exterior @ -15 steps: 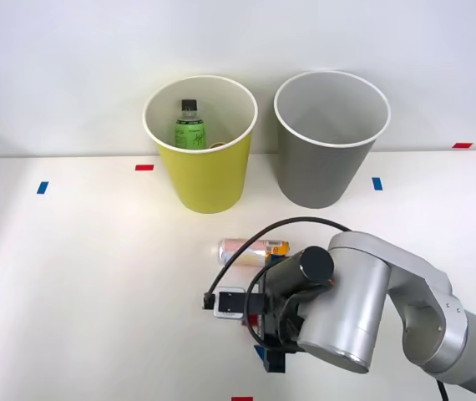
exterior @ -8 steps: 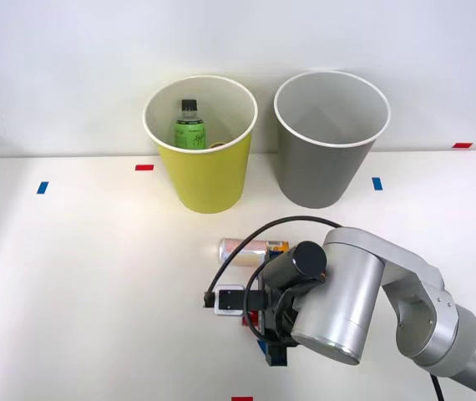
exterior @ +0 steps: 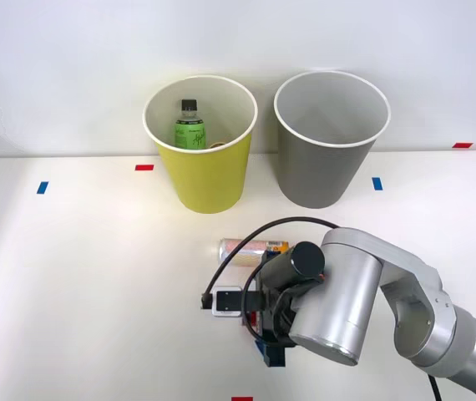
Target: Put cans in the gray bin, plastic bottles in the light green bin
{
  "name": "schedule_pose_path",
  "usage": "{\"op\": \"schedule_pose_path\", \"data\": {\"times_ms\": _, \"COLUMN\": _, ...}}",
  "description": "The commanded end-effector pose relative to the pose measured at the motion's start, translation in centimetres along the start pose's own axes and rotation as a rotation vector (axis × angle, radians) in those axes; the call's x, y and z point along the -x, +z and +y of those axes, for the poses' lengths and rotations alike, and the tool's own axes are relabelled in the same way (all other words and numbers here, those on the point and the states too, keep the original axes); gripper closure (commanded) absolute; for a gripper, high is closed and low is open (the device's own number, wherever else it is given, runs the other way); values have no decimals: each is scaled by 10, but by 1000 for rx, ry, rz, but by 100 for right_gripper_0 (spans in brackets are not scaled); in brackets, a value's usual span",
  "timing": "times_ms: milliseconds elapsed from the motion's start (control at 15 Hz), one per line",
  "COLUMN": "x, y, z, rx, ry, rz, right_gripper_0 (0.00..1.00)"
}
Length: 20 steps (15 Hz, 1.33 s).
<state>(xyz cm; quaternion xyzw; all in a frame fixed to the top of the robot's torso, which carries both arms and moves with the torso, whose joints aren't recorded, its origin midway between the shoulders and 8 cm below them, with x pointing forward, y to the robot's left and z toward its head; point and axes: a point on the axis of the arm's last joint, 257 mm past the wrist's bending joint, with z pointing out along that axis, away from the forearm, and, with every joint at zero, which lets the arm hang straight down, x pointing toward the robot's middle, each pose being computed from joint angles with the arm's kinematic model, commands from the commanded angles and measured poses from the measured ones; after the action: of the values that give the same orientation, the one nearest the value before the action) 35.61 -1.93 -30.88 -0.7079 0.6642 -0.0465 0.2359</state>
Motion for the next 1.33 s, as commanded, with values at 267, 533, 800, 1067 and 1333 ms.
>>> {"op": "schedule_pose_path", "data": {"times_ms": 267, "x": -2, "y": 9, "z": -3, "rx": -2, "ry": 11, "rz": 18, "right_gripper_0": 0}}
{"op": "schedule_pose_path", "data": {"times_ms": 533, "x": -1, "y": 9, "z": -3, "rx": -3, "ry": 11, "rz": 18, "right_gripper_0": 0}}
{"op": "schedule_pose_path", "data": {"times_ms": 800, "x": 2, "y": 9, "z": -5, "rx": -11, "ry": 10, "rz": 14, "right_gripper_0": 75}}
{"op": "schedule_pose_path", "data": {"times_ms": 1067, "x": 5, "y": 9, "z": -5, "rx": -14, "ry": 10, "rz": 9, "right_gripper_0": 91}}
{"op": "schedule_pose_path", "data": {"times_ms": 1333, "x": 1, "y": 9, "z": -6, "rx": -18, "ry": 9, "rz": 18, "right_gripper_0": 95}}
